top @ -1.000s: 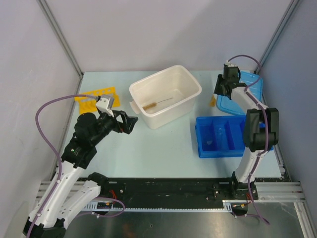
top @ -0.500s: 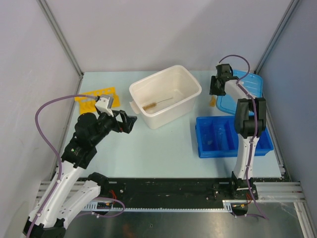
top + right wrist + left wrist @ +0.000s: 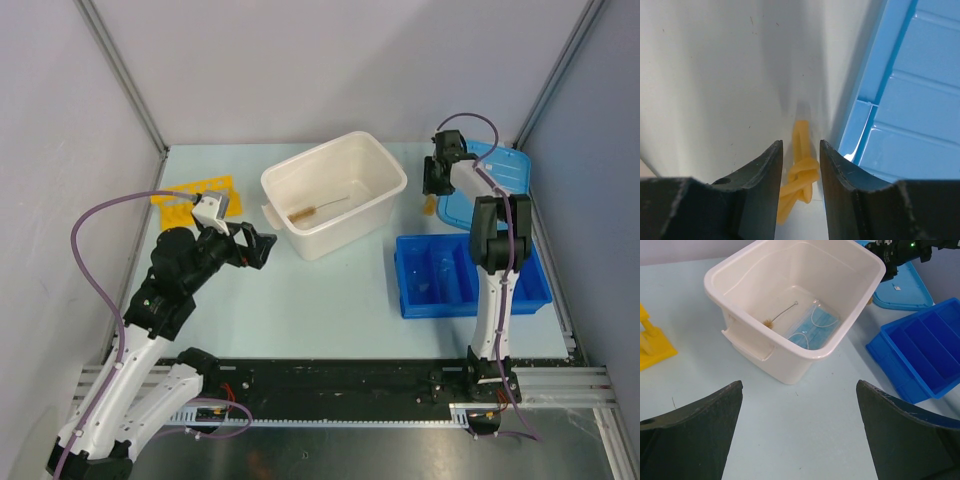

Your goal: Organize the chemistry lab equipment

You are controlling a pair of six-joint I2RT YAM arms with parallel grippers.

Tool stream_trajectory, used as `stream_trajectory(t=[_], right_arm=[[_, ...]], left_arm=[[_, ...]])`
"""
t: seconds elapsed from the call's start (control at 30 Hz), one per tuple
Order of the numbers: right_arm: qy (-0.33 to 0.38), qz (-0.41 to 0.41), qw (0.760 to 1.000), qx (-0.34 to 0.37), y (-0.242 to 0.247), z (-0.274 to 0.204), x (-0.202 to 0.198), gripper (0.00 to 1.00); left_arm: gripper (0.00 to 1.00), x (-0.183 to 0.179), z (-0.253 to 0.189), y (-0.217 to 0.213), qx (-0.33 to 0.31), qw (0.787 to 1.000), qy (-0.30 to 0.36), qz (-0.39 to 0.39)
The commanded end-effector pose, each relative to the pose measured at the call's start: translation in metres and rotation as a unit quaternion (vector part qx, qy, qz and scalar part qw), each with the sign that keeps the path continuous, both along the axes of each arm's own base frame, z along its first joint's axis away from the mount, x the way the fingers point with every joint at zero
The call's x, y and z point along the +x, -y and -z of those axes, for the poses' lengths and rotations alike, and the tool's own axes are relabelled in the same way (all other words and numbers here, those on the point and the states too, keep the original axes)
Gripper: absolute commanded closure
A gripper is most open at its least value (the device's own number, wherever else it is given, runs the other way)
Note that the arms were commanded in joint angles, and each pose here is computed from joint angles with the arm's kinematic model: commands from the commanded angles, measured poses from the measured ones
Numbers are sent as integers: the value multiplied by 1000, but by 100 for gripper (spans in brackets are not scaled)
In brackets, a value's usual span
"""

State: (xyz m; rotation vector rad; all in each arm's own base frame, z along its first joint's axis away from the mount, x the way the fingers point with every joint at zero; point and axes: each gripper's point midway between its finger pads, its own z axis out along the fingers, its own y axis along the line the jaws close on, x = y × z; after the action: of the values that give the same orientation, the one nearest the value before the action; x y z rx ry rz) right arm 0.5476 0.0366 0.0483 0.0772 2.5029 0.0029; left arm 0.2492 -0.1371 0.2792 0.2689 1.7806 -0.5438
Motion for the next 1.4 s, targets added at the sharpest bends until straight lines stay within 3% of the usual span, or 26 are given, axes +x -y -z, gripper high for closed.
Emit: stream_trajectory(t=[0.0, 0.2, 0.5, 0.8, 1.1, 1.23, 1.37], right_arm=[[0, -12, 1000, -7, -6, -1, 7, 60], [-14, -14, 999, -32, -10, 10, 7, 63], [20, -14, 996, -90, -16, -21, 18, 92], [138, 7, 987, -84, -22, -135, 29, 100], [275, 29, 958, -78, -44, -267, -1, 100], [340, 8, 940, -25, -73, -314, -20, 99], [386, -9, 920, 75, -100, -340, -35, 98]], left_arm=[[1, 1, -13, -2, 3, 1000, 23, -3], [1, 0, -15, -3, 3, 1000, 26, -5], [0, 0, -15, -3, 3, 1000, 26, -6], [1, 0, -15, -5, 3, 1000, 27, -10], [1, 1, -15, -6, 3, 1000, 28, -14], [1, 1, -15, -6, 3, 1000, 26, -14], [1, 1, -15, -6, 3, 1000, 26, -14]])
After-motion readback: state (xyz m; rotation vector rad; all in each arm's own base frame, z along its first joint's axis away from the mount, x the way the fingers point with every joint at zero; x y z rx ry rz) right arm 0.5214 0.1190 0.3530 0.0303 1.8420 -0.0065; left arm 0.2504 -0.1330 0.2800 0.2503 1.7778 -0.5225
